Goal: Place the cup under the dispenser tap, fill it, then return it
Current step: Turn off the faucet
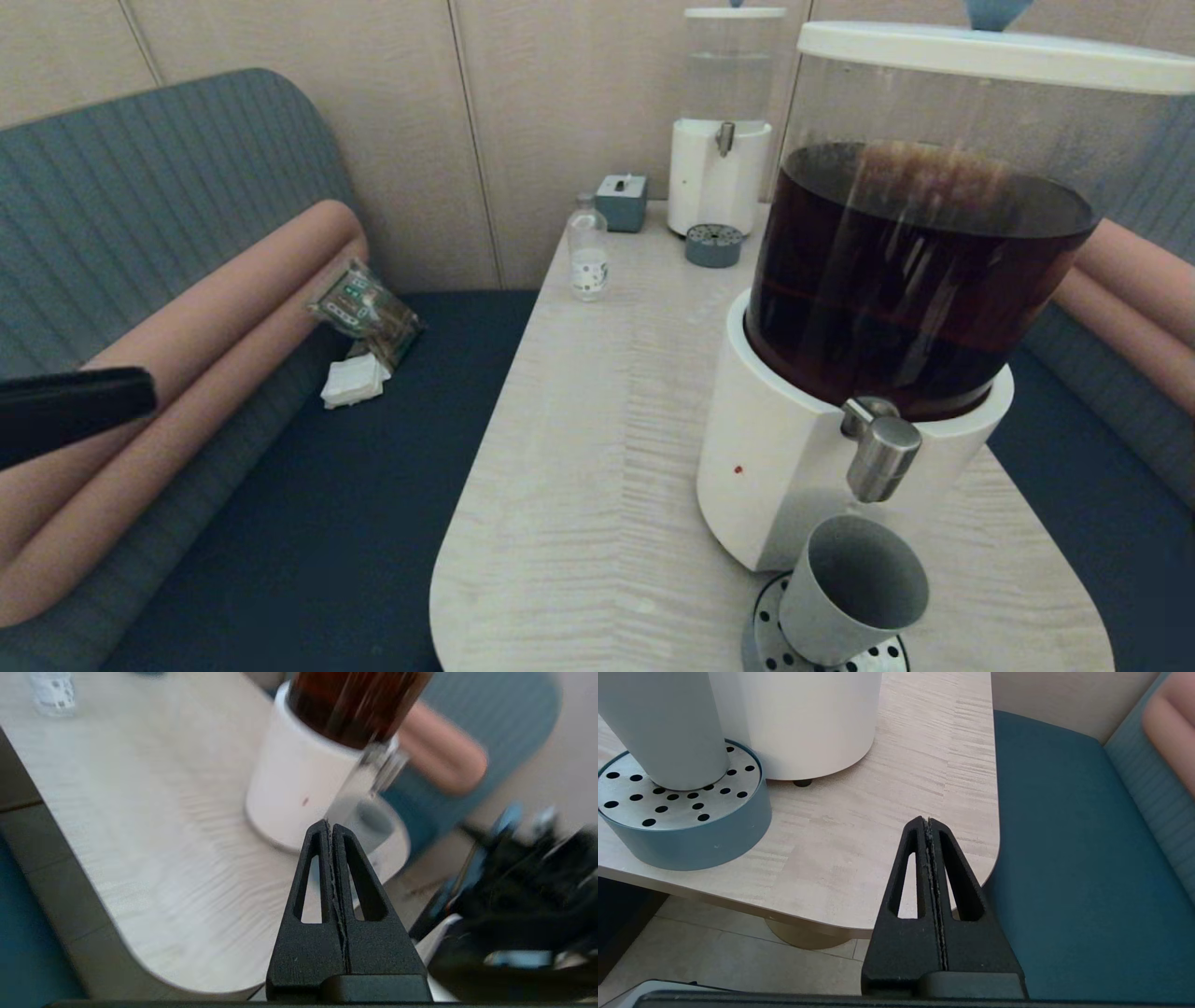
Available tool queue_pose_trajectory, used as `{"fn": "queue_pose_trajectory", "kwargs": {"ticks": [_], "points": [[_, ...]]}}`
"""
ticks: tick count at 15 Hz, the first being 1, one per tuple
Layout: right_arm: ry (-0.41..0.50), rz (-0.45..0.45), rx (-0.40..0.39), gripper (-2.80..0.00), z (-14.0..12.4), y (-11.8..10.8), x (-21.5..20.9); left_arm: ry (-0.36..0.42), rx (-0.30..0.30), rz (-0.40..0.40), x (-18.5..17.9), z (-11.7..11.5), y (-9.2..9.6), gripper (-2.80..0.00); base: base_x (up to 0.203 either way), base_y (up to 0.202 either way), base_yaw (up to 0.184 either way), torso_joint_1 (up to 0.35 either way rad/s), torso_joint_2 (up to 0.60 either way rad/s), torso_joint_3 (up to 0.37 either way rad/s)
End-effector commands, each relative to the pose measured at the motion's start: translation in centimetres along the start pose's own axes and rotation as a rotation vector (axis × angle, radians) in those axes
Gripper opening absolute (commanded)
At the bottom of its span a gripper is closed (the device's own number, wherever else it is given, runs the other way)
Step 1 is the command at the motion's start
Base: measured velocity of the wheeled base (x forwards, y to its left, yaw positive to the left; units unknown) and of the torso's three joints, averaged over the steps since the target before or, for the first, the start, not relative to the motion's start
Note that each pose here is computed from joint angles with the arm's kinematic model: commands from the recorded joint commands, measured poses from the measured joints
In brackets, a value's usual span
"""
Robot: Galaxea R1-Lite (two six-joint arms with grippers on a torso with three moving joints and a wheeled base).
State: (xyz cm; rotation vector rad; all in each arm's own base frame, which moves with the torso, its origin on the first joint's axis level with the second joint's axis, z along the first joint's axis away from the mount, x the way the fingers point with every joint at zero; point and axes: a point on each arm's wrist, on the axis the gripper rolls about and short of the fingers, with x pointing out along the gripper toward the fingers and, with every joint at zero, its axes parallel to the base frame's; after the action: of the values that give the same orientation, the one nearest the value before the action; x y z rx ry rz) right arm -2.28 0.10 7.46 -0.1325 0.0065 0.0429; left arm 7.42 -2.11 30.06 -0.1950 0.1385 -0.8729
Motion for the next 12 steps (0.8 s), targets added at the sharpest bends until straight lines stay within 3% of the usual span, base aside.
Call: {"fn": "queue_pose_trajectory", "kwargs": {"ticks": [1,4,8,10,12], "points": [[0.006,0.001,0.0,-2.8,-0.3,0.0,0.0,0.061,0.008,-0.013,2.0,0.0,1.9,-2.8,0.0,0.0,0.0,0.0,0.0,0.0],[0.006,0.001,-0.001,-2.8,-0.3,0.0,0.0,0.08,0.039,-0.067,3.7,1.2,2.4,-2.8,0.0,0.0,0.0,0.0,0.0,0.0],[0.006,0.001,0.0,-2.8,-0.3,0.0,0.0,0.115,0.063,-0.173,5.3,2.8,1.1,-2.8,0.0,0.0,0.0,0.0,0.0,0.0],[0.006,0.001,-0.002,-2.8,-0.3,0.0,0.0,0.152,0.062,-0.124,6.7,3.8,1.5,-2.8,0.0,0.0,0.0,0.0,0.0,0.0],[0.007,0.002,-0.001,-2.8,-0.3,0.0,0.1,0.247,0.068,-0.047,7.6,4.4,1.6,-2.8,0.0,0.0,0.0,0.0,0.0,0.0]]}}
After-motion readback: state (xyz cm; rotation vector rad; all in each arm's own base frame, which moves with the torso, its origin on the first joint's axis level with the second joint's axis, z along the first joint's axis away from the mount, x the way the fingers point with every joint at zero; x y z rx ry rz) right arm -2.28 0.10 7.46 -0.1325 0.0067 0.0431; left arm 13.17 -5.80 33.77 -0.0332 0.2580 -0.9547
